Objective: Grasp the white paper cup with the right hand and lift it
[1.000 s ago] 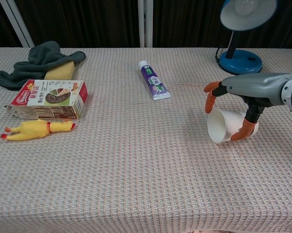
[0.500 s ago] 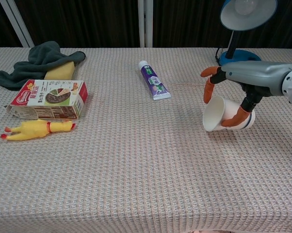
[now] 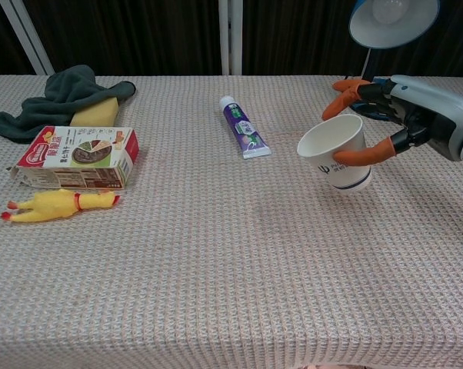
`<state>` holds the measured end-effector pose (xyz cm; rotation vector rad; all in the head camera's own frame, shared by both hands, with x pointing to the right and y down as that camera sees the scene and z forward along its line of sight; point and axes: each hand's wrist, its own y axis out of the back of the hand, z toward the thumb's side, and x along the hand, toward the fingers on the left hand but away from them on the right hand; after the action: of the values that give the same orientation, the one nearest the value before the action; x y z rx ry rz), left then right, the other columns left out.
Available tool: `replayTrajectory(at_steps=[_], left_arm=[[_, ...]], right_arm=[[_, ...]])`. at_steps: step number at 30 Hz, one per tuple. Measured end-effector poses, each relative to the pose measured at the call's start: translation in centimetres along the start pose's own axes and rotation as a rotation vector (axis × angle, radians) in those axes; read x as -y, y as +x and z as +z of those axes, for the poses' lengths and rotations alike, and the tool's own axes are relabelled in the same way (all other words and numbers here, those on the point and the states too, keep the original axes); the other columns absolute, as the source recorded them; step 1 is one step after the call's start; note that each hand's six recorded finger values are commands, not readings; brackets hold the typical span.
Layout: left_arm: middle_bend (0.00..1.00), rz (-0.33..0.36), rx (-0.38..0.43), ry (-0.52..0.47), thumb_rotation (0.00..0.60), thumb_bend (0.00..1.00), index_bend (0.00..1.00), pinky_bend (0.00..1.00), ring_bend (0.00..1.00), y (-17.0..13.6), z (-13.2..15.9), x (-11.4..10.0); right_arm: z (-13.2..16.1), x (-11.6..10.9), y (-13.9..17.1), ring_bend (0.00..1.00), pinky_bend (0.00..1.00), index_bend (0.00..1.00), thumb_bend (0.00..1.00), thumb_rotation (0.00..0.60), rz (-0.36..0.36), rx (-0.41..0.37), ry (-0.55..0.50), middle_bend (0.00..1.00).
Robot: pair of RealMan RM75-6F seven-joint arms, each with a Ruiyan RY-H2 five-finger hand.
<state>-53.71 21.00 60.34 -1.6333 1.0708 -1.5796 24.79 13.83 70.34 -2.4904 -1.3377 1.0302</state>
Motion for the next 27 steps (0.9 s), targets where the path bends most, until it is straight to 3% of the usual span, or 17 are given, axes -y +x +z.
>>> replayTrajectory(at_steps=[5,14,23,27], left_arm=[[0.00,0.004,0.003,0.007,0.600,0.10,0.00,0.05,0.00,0.1,0.0,0.1],[0.00,0.020,0.015,0.019,0.600,0.10,0.00,0.05,0.00,0.4,0.1,0.0],[0.00,0.025,0.023,0.031,0.600,0.10,0.00,0.05,0.00,0.6,0.4,-0.1],[0.00,0.024,0.022,0.035,0.600,0.10,0.00,0.05,0.00,0.5,0.5,-0.2]], right_arm=[[-2.2,0.9,0.1,0.00,0.00,0.51,0.13,0.600,-0.042,-0.055,-0.182,0.03],[-4.5,2.5,0.6,0.00,0.00,0.51,0.09,0.600,-0.032,-0.092,-0.319,0.03],[-6.5,3.2,1.6,0.00,0.00,0.46,0.09,0.600,0.008,-0.084,-0.320,0.03],[-7.1,3.1,2.1,0.00,0.00,0.36,0.09,0.600,0.032,-0.078,-0.281,0.03]])
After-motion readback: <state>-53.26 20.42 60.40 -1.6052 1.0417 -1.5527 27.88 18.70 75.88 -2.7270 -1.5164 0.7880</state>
